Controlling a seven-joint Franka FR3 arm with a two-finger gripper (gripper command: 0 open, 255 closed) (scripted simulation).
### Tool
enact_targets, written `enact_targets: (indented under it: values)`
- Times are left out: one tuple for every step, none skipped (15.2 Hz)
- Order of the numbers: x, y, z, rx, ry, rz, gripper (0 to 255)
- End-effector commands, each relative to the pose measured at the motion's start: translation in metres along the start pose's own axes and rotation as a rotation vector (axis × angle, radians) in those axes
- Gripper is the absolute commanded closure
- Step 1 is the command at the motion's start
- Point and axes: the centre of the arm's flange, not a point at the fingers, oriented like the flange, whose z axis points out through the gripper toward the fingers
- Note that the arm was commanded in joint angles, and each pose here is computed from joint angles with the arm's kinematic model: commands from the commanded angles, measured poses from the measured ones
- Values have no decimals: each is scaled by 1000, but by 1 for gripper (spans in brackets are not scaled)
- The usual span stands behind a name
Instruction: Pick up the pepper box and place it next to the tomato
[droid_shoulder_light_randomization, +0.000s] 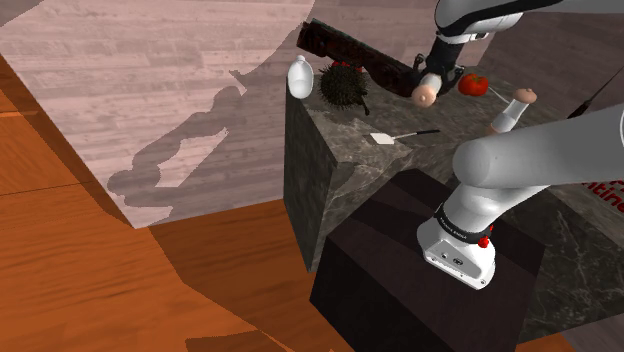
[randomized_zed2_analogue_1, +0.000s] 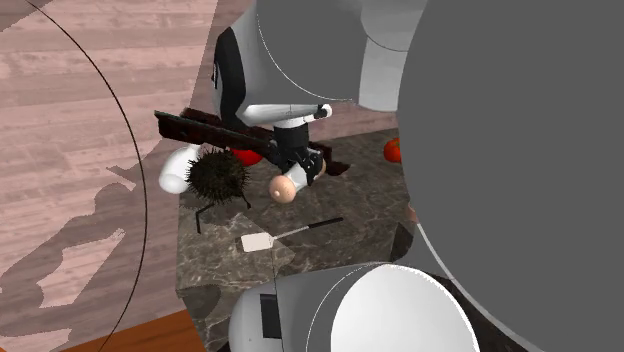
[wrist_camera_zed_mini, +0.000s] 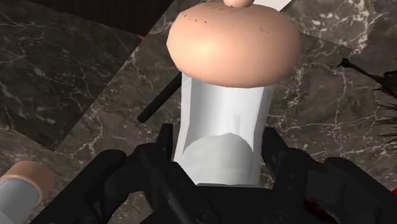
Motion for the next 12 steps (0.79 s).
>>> enact_targets:
  values:
    - [2,0,-10,0,0,0,255]
    - [3,0,-15,0,0,0,255]
    - [4,0,-20,0,0,0,255]
    - [4,0,-25,0,0,0,255]
    - [15,8,-23,0,0,0,255]
    - [26,15,-22,0,0,0,255]
    - [36,23,-20,0,0,0,255]
    - [47,30,-19,0,0,0,255]
    - [58,38,-17,0,0,0,255]
    - [69,46,-15,0,0,0,255]
    - [79,53,-14,0,0,0,255]
    - [90,61,-12,0,0,0,255]
